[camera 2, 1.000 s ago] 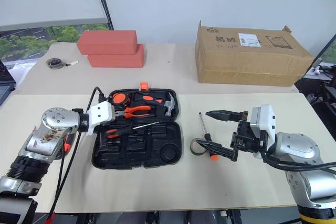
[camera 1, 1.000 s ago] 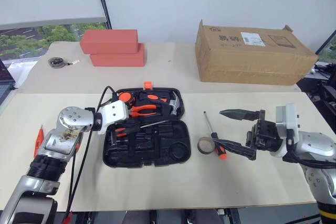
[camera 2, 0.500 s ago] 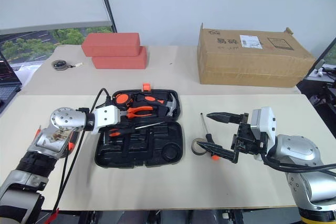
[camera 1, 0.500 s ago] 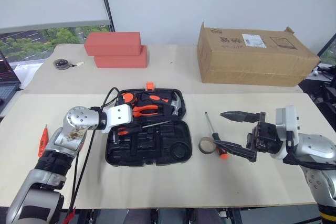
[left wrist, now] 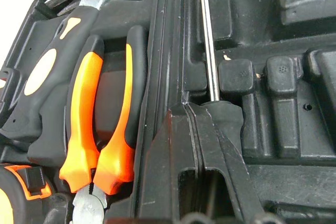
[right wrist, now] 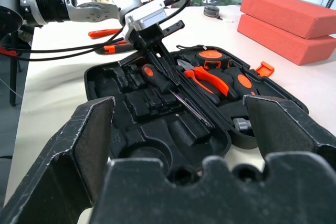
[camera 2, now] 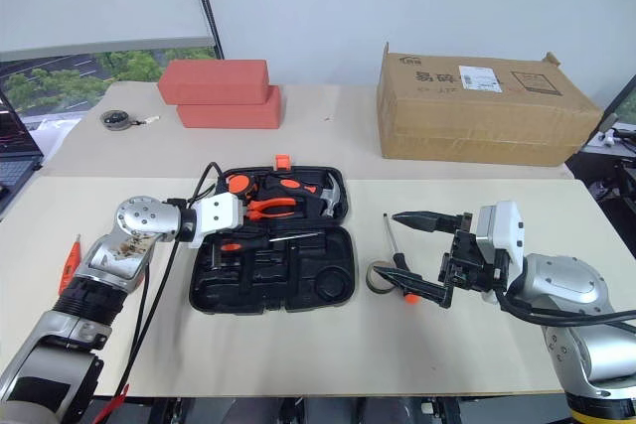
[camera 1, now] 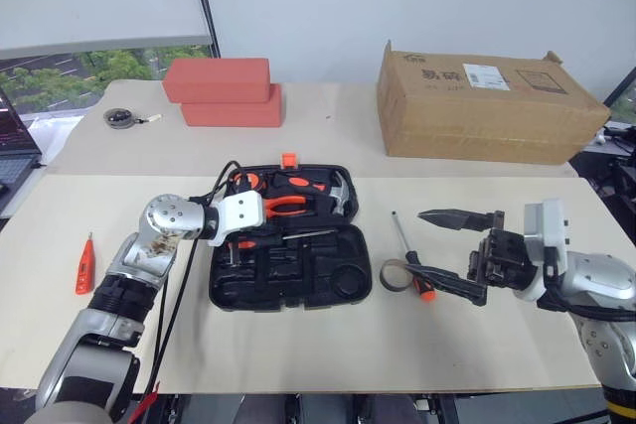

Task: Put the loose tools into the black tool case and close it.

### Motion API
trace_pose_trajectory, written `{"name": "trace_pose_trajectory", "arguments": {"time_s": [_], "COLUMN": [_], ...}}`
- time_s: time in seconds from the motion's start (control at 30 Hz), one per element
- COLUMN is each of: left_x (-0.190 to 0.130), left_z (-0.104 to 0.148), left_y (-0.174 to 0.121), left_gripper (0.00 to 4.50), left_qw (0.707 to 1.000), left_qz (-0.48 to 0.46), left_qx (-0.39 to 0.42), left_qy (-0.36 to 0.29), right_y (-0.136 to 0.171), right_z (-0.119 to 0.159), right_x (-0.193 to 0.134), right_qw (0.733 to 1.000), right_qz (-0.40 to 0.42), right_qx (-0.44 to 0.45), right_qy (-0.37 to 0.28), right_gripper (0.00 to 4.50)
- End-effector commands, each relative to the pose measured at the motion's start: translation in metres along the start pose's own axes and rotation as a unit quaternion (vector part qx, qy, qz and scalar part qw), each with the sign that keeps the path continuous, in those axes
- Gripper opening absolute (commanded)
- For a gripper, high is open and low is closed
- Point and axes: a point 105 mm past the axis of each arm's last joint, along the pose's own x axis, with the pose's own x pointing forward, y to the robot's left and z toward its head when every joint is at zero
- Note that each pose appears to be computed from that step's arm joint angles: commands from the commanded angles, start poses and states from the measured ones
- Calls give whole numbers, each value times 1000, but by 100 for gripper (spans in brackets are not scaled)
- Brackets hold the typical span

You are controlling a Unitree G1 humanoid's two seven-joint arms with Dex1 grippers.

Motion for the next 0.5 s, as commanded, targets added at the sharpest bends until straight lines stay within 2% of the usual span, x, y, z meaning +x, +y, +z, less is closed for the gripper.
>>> {"name": "trace_pose_trajectory", "arguments": {"time_s": [0.03, 0.2, 0.5], "left_x": [-17, -22, -8], "left_z": [34, 38, 11], "left_y": [16, 5, -12], "left_gripper": [3, 3, 3], "left_qw": [998, 997, 998], "left_qz": [20, -12, -43], "left_qx": [6, -9, -28], "left_qy": [-64, -80, -33], "right_y": [0, 0, -1], "right_z": [11, 11, 13], "right_x": [-1, 0, 1], "right_qw": [1000, 1000, 999], "right_qz": [0, 1, 0], "right_qx": [-28, -28, -32], "right_qy": [-11, -14, -13], "right_gripper": [450, 450, 450]}}
